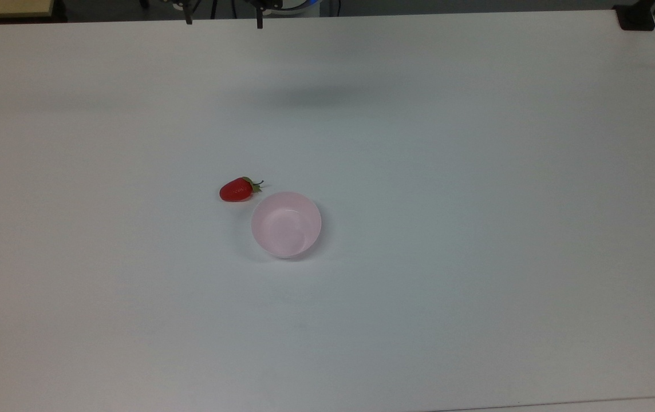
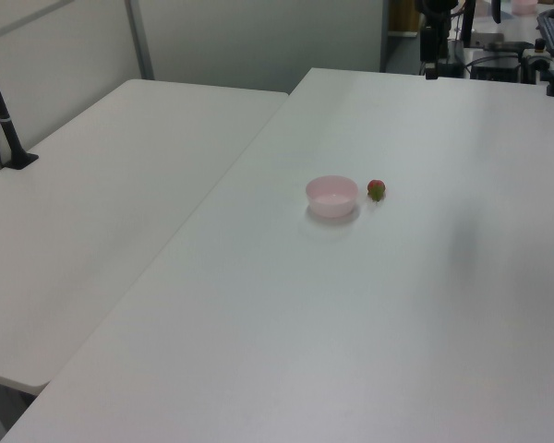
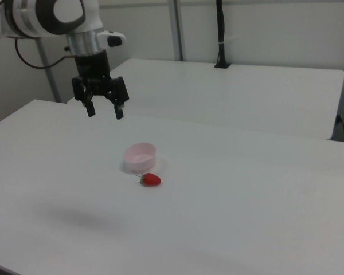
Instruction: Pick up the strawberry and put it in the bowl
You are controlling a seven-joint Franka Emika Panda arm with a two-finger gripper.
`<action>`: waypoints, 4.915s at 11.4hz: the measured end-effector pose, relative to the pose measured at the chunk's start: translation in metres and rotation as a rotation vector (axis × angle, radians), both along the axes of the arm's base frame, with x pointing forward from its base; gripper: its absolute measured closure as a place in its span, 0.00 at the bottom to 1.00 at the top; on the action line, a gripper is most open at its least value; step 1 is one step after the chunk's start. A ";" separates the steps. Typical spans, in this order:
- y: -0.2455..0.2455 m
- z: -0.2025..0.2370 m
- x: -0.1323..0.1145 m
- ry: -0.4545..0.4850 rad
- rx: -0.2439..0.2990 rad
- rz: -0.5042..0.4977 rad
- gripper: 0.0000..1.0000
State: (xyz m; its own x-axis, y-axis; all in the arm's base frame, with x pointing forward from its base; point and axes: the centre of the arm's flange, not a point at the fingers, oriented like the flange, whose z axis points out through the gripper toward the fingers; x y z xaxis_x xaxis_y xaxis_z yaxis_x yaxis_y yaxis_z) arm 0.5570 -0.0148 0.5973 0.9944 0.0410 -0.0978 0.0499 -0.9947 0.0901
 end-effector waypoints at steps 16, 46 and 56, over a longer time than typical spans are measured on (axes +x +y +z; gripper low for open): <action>-0.029 -0.250 0.073 0.092 0.088 1.028 0.00; -0.010 -0.293 0.096 -0.028 0.055 0.937 0.55; 0.018 -0.197 0.119 -0.216 0.098 0.529 0.55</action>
State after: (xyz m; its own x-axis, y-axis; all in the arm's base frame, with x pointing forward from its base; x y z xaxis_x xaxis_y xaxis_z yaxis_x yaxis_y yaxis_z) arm 0.6757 0.0033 0.4007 0.8332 0.5364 0.1344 0.5332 -0.8437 0.0625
